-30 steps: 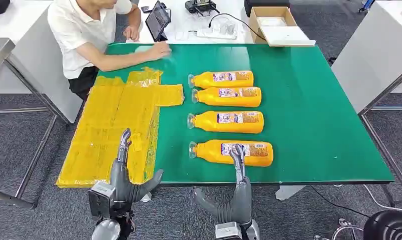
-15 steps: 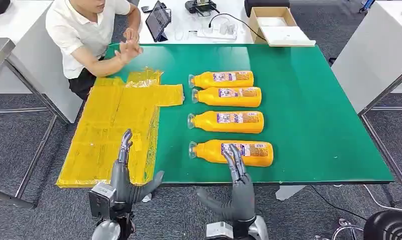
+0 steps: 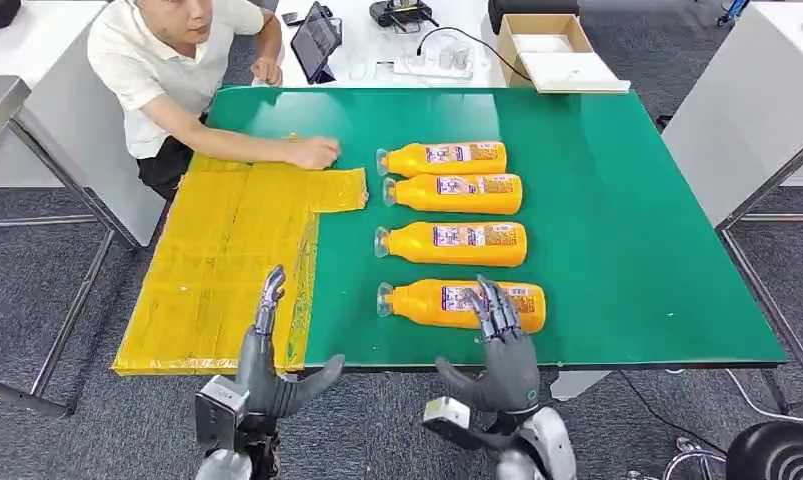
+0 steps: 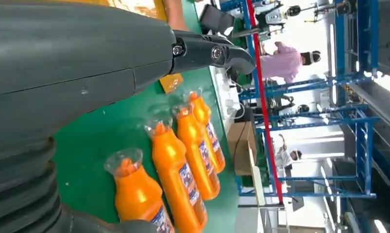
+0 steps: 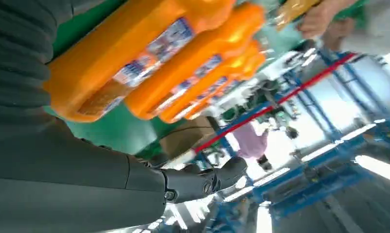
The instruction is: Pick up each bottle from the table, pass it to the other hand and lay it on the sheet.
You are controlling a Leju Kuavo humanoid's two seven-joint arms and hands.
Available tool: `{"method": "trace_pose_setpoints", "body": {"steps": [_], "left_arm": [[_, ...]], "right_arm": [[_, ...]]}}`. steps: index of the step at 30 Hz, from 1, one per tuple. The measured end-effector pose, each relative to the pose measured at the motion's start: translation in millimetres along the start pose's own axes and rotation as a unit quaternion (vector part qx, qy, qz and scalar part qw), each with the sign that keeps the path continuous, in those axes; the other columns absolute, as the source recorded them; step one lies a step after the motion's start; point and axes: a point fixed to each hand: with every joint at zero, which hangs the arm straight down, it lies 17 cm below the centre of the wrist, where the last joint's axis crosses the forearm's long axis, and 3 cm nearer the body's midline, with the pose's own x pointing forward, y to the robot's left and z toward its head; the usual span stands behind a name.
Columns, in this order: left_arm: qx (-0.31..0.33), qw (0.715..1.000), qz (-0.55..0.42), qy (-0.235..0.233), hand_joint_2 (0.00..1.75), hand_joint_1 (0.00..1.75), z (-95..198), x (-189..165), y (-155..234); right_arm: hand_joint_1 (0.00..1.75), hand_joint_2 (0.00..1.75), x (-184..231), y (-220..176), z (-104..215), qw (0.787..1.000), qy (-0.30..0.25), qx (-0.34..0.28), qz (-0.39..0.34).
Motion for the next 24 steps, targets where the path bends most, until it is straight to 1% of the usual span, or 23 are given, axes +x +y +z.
{"method": "trace_pose_setpoints", "body": {"steps": [4, 10, 13, 16, 20, 24], "left_arm": [[-0.017, 1.0, 0.008, -0.003, 1.75, 0.0, -0.2, 1.8, -9.7], [-0.027, 1.0, 0.013, -0.009, 1.75, 0.0, -4.0, 5.7, -17.7], [-0.028, 0.999, 0.014, -0.009, 1.75, 0.0, -5.0, 5.9, -19.4], [-0.032, 0.999, 0.016, -0.012, 1.75, 0.0, -6.4, 7.6, -22.4], [-0.035, 0.999, 0.017, -0.014, 1.75, 0.0, -7.8, 8.8, -25.7], [-0.036, 0.999, 0.016, -0.016, 1.75, 0.0, -8.7, 9.9, -27.3]], "right_arm": [[0.0, 1.75, -16.5, 0.3, -4.1, 0.999, 0.005, 0.015, 0.04], [0.0, 1.75, -55.1, -13.4, -27.1, 0.992, 0.017, 0.038, 0.122], [0.0, 1.75, -79.5, -11.2, -31.8, 0.983, 0.039, 0.069, 0.164], [0.0, 1.75, -96.7, -12.9, -37.3, 0.973, 0.053, 0.083, 0.207], [0.0, 1.75, -109.6, -13.5, -44.7, 0.966, 0.07, 0.097, 0.229], [0.0, 1.75, -116.7, -10.9, -48.7, 0.963, 0.083, 0.113, 0.231]]}}
